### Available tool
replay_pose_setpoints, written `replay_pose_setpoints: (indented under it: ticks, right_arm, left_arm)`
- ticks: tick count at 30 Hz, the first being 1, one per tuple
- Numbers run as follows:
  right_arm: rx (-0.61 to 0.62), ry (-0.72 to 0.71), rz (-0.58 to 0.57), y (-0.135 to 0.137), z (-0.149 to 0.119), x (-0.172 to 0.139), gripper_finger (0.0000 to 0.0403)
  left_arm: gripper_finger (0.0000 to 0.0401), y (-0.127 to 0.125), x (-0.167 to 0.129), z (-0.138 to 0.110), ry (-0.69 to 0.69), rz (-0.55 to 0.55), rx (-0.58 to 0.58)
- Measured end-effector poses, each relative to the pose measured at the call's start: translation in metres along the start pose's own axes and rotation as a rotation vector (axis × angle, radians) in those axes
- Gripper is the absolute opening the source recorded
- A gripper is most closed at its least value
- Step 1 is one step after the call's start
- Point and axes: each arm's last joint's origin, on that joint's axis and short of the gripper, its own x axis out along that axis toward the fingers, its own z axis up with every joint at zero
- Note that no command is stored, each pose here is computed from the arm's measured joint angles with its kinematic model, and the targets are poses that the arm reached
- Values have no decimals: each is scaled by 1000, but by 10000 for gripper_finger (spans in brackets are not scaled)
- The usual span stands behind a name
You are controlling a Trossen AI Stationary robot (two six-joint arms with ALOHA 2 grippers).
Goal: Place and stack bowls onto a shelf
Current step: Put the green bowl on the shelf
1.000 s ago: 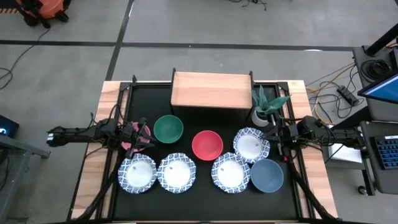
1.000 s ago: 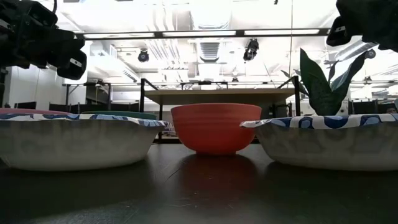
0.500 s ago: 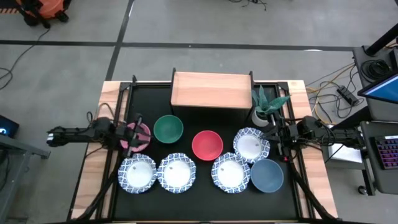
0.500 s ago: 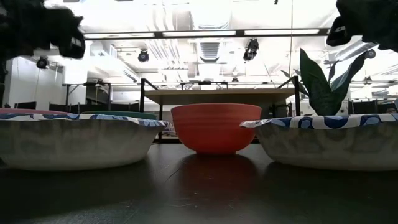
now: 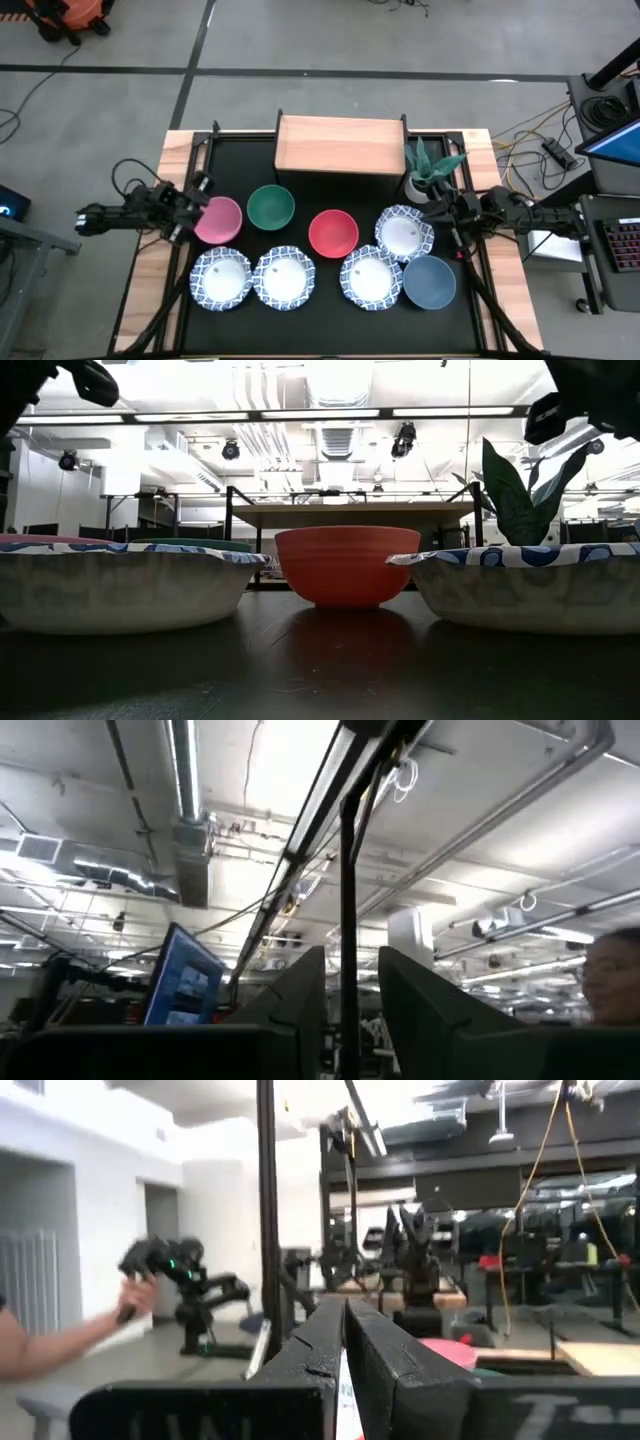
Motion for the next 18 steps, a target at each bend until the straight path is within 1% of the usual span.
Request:
replay_pose_setpoints:
  ticks: [2,5,7,9,14,18]
  right_arm:
    - [-5,-45,-30,0,4,0,9]
    - [-10,-126,-148,-3,10,0,9]
    - [4,-169,-221,-5,14,0,9]
    - [8,-181,-257,-6,17,1,9]
    - [-21,-176,-261,-7,32,9,9]
    - [-27,-138,-269,-8,49,19,9]
  left_arm:
    - [80,2,0,0,-15,56,1]
    - [80,6,1,-1,-31,195,8]
    - [80,10,1,-3,-35,295,-14]
    - [80,13,3,-6,-28,362,-53]
    - [80,17,18,-6,49,396,-91]
    - [80,21,35,-7,149,434,-203]
